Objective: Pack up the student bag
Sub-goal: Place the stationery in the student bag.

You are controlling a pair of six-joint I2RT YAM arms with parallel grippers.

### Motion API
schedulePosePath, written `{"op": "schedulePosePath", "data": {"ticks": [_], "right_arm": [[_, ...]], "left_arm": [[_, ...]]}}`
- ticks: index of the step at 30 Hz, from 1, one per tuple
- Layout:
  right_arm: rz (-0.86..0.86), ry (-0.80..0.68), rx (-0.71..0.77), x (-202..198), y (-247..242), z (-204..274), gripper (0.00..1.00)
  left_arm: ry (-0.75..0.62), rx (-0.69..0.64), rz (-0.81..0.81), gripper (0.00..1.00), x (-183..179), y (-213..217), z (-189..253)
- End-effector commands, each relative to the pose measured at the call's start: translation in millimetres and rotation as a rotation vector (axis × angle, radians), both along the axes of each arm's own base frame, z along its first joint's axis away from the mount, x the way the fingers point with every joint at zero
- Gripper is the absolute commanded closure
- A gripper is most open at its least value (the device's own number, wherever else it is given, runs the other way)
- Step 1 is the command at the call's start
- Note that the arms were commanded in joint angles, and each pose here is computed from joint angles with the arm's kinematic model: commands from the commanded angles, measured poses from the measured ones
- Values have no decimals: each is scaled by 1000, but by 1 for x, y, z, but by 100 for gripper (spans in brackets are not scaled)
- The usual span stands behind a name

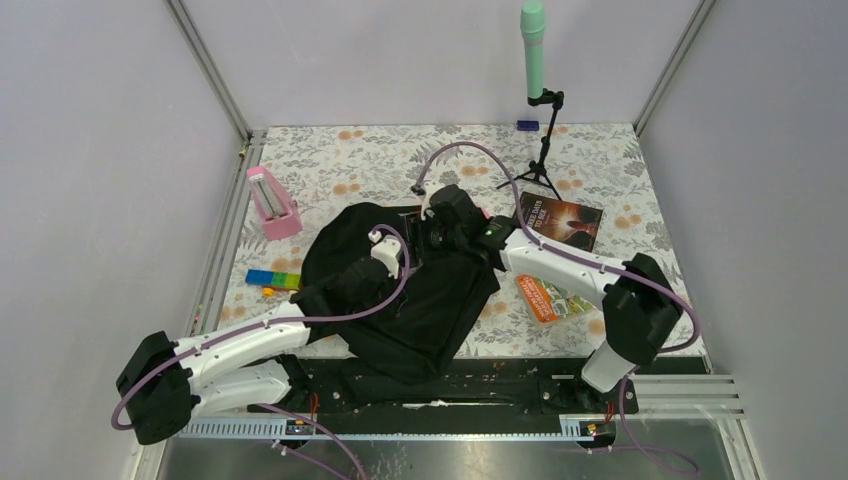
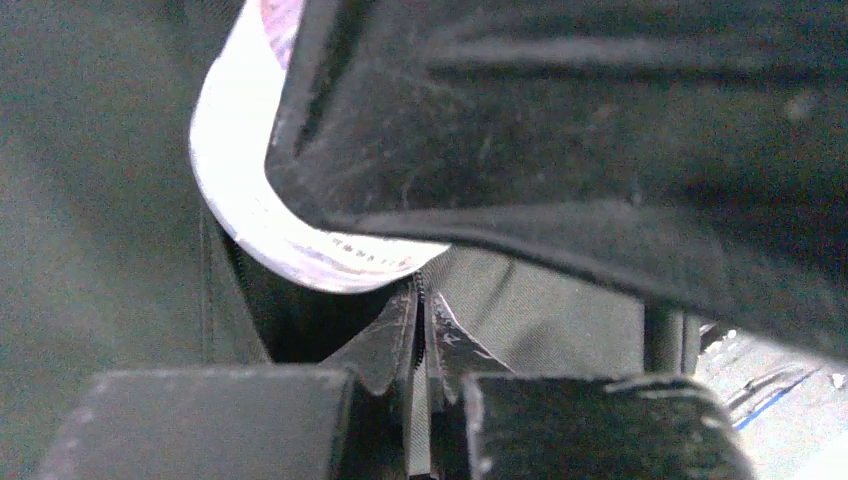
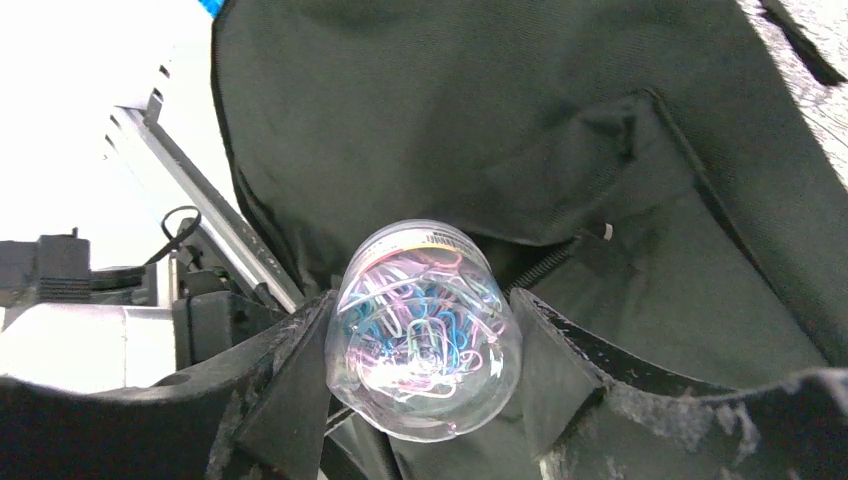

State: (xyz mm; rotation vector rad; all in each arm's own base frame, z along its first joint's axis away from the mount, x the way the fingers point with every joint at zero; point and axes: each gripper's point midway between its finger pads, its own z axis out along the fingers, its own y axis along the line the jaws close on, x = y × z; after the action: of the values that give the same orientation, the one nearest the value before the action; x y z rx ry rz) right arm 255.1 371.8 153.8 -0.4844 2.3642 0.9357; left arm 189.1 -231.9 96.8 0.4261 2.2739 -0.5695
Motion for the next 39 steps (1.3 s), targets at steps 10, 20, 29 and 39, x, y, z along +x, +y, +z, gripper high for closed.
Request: {"op": "schedulePosePath", "data": {"ticks": [10,20,29,39], "right_arm": [[101,32,-61,4,44,-34,83],[100,38,-130,3,33,-39,84],[225,47,-284,-6,17,-39,82],[285,134,-421,-19,-5,-68,80]], "left_arm": [[-40,-32,-19,99,3,-8,14],[-91,-71,33,100,7,0,26],[-120,-55,10,100,12,-4,34],[-157,-77,26,100,17,-3,43]]}}
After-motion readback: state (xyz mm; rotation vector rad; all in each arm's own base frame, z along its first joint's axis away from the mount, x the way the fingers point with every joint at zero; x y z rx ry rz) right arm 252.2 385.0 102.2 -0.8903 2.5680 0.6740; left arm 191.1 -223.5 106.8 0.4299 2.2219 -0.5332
